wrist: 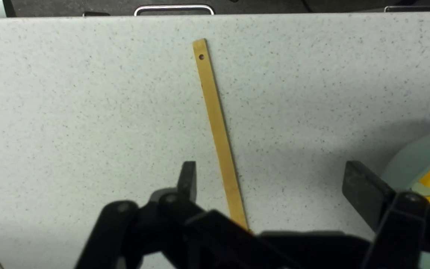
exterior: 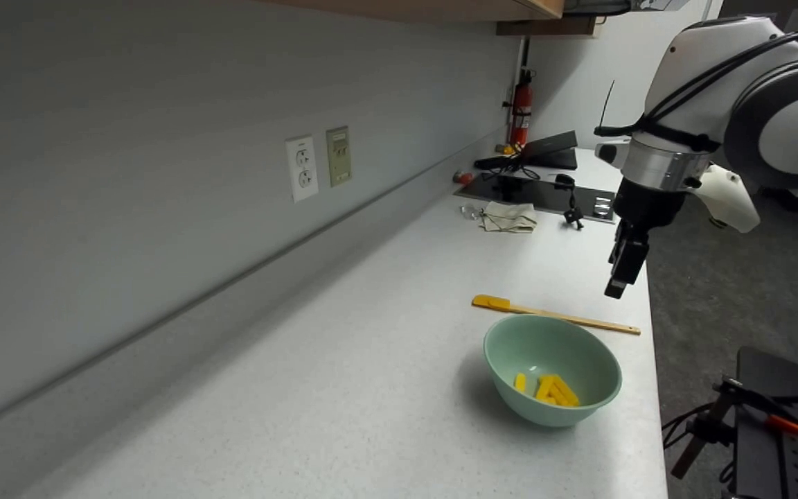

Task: Use the spatula to stir the contents in the bowl

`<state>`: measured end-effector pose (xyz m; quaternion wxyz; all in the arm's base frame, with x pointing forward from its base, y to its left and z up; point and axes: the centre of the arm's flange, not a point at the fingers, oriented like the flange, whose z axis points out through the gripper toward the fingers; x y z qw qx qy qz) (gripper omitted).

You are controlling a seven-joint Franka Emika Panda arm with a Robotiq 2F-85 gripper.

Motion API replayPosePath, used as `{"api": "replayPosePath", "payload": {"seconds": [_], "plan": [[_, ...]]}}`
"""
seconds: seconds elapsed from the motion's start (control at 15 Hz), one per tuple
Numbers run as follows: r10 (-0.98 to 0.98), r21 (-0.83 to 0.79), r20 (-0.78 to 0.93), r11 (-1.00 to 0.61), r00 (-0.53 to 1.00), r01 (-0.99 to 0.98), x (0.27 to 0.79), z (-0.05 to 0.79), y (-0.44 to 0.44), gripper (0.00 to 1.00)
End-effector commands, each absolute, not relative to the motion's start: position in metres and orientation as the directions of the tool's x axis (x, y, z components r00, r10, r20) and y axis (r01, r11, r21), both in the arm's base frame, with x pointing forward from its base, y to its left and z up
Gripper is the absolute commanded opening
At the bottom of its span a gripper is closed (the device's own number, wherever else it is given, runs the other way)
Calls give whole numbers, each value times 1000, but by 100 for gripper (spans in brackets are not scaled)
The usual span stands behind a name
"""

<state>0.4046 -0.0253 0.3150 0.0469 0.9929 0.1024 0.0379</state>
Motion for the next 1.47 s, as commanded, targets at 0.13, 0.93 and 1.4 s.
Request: {"api": "replayPosePath", "payload": {"seconds": [0.13,0.93,1.4], "plan": [[278,100,78,-958,958,270,421,271,-43,100],[307,93,42,-949,951,302,438,235,-52,100],[312,110,25,-945,950,308,444,221,-46,100]]}}
